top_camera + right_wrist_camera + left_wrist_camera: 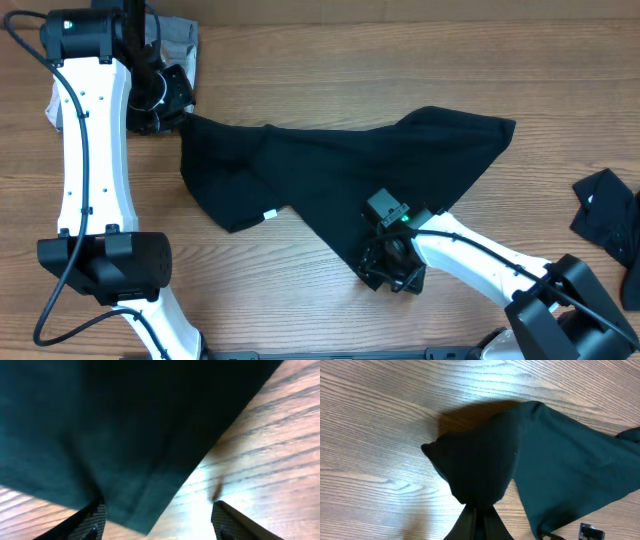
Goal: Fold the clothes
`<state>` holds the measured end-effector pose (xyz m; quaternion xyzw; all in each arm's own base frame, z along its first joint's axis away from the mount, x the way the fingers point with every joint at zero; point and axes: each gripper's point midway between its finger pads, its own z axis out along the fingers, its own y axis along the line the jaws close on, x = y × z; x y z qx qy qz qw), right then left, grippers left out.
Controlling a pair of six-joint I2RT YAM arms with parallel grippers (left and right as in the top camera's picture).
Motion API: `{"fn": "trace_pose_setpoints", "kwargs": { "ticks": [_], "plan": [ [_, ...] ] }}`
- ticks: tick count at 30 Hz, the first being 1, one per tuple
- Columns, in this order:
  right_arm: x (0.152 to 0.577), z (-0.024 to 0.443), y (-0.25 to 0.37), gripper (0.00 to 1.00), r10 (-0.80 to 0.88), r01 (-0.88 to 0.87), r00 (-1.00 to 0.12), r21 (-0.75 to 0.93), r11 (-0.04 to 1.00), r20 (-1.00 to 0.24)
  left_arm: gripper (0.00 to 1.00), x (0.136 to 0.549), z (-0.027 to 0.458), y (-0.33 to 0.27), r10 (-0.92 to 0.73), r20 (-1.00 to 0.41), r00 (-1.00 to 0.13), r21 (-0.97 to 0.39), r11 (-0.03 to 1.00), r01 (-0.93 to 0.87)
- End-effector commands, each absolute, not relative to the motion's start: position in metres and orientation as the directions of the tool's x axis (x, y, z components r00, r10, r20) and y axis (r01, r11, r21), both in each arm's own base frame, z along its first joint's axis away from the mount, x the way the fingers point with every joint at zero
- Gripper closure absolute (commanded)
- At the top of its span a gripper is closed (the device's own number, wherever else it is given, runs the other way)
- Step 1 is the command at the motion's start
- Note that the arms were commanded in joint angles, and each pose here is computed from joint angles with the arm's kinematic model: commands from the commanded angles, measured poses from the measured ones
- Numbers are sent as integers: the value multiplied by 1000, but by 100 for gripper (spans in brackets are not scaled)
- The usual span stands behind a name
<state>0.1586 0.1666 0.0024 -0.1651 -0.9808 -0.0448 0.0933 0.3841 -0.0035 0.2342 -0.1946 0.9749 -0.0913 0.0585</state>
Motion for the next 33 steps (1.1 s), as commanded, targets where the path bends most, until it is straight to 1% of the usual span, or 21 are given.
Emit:
{"fn": "trace_pose_setpoints", "kwargs": {
  "ticks": [1,5,9,12,14,16,18,20,21,22,29,33],
  "plan": [
    [152,-7,163,28,305,322,-931,57,945,203,96,385,230,-9,-384,-61,-921,-208,908,-364],
    [146,-11,162,35,319,337,-922,53,940,218,96,385,230,-9,-384,-61,-922,-208,908,-364],
    [147,-10,164,46,325,345,-920,59,937,221,96,385,230,-9,-384,-61,-921,-208,908,-364],
    [149,-11,165,50,327,348,-920,69,935,217,96,385,230,-9,-384,-61,-922,-208,908,-364],
    [150,-11,166,55,326,348,-921,73,934,214,96,385,230,-9,-384,-61,-921,-208,908,-364],
    [150,-11,166,65,329,351,-920,73,934,214,96,385,230,-9,-384,-61,-921,-208,908,-364],
    [151,-11,167,71,328,351,-920,76,933,212,96,385,230,-9,-384,-61,-921,-208,908,-364],
    [151,-11,167,84,328,351,-921,79,933,209,96,385,230,-9,-384,-61,-921,-208,908,-364],
    [152,-11,167,94,332,354,-920,79,932,206,96,385,230,-9,-384,-61,-921,-208,908,-364],
    [153,-11,167,96,342,362,-918,75,929,202,96,385,230,-9,-384,-61,-921,-208,908,-364],
    [162,-11,159,96,384,396,-909,51,917,161,96,385,230,-9,-376,-62,-924,-209,911,-357],
    [180,4,148,96,436,444,-891,46,895,127,96,385,235,-24,-313,-56,-948,-286,915,-285]
  ]
}}
